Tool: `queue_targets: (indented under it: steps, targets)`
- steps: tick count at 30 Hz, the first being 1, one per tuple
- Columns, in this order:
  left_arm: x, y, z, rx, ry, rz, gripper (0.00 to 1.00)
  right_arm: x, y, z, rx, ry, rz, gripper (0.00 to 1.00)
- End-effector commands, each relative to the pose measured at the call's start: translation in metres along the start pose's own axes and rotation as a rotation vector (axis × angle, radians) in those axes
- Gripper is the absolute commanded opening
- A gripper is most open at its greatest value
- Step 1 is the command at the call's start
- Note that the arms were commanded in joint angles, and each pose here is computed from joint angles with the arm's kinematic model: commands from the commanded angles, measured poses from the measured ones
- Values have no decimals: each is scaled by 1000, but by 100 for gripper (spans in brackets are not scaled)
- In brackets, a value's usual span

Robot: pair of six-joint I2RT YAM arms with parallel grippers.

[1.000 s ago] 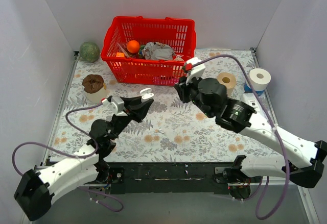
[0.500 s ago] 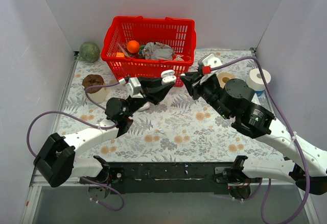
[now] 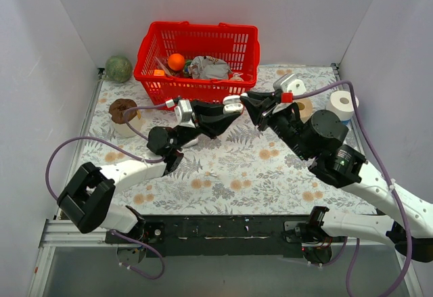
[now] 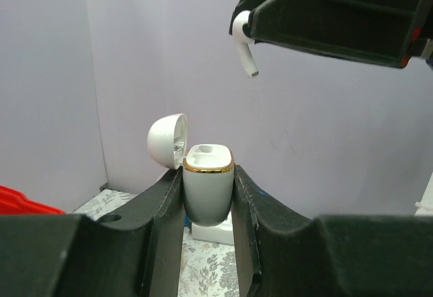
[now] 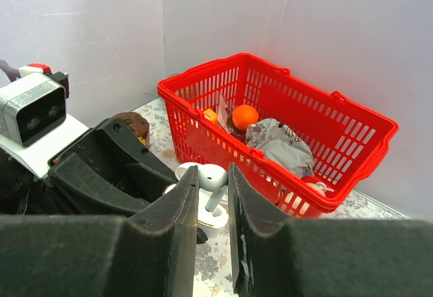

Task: Insert the wireless bluetooth earbuds into the charging case
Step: Place the earbud in the charging case.

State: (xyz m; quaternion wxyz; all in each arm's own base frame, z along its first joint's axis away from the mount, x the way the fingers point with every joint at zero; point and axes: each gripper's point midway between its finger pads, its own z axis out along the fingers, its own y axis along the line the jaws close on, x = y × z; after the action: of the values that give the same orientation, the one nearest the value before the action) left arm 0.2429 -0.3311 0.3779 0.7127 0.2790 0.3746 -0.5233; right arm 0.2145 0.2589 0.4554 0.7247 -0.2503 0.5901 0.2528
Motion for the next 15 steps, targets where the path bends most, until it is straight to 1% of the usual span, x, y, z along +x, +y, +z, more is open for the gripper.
queue_targets:
  steps: [1,15]
  targets:
    - [-38,-8,15,53,-119,1,0,-17,0,4,6,-88,15,1]
    - [-46,-11,11,39,-122,-20,0,1,-1,10,38,-75,17,1]
